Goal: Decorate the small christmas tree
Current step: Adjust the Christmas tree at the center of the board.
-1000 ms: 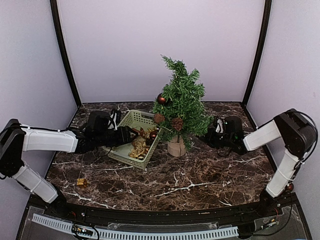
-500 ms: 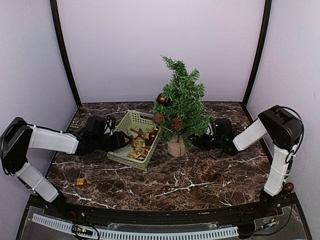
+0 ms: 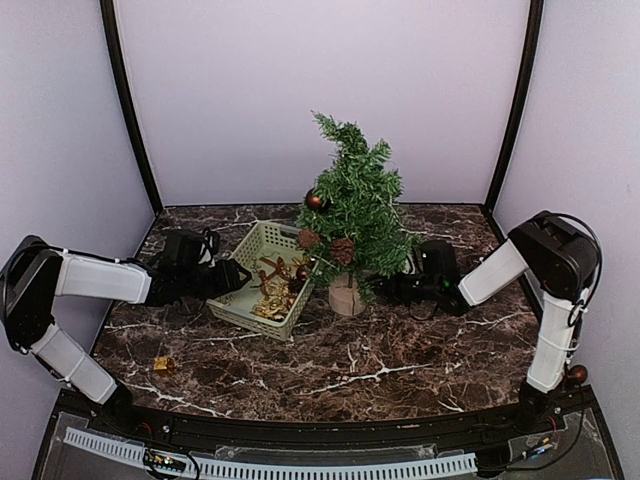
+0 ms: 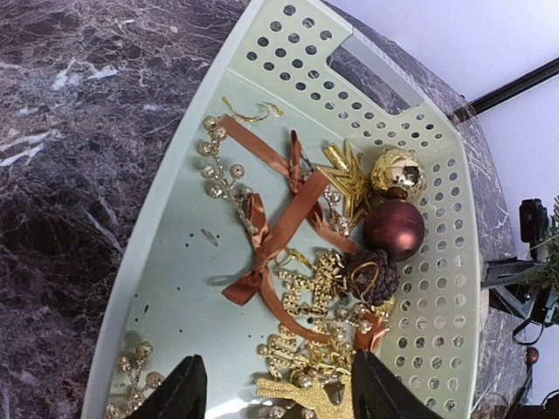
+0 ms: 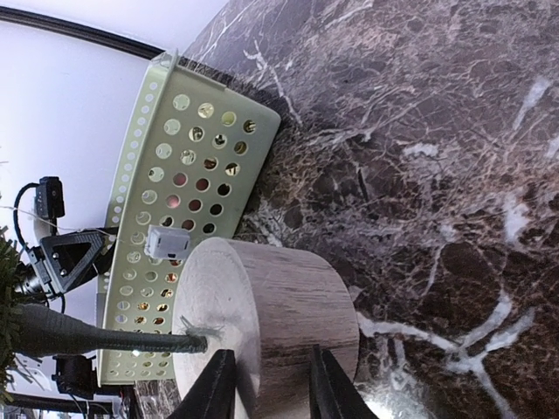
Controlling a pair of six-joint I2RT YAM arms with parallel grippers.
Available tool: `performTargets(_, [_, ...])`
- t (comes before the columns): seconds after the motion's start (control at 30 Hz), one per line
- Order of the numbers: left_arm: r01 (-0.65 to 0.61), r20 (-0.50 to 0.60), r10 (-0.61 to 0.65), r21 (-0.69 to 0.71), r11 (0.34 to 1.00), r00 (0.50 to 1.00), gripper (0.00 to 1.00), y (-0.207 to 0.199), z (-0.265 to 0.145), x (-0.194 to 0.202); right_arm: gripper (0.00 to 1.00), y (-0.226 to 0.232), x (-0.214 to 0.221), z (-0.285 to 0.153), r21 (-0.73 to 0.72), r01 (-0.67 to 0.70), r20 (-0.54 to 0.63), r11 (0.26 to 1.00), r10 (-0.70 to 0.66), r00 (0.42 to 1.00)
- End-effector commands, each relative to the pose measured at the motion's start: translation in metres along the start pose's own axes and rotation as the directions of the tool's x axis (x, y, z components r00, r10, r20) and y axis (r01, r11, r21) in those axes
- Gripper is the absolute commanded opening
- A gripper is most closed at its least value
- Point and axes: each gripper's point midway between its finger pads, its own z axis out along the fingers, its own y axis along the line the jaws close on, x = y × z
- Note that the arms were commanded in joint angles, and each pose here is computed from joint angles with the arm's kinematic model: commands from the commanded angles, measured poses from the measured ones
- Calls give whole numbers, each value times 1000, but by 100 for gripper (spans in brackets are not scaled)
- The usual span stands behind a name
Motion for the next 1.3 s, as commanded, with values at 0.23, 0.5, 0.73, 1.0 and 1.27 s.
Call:
performTargets(0.23, [-80, -9, 80, -185, 979, 997, 60, 45, -11, -3, 29, 22, 22, 11, -71, 5, -39, 997, -8, 999])
performTargets(0.5, [-123, 23, 134, -278, 953, 991, 59, 63, -14, -28, 29, 30, 29, 10, -86, 0, -34, 996, -3, 999])
performTargets(0.73, [-216, 97, 222, -70, 974, 970, 64, 4, -25, -60, 41, 31, 18, -7, -32, 28, 21, 999, -27, 999])
performTargets(1.0, [-200, 17, 200, 151, 968, 980, 50, -43, -8, -44, 43, 28, -3, -40, 31, 42, 105, 999, -45, 993])
performTargets(1.27, [-98, -95, 107, 89, 991, 990, 40, -21, 28, -25, 43, 32, -29, -79, 102, 69, 192, 992, -88, 977])
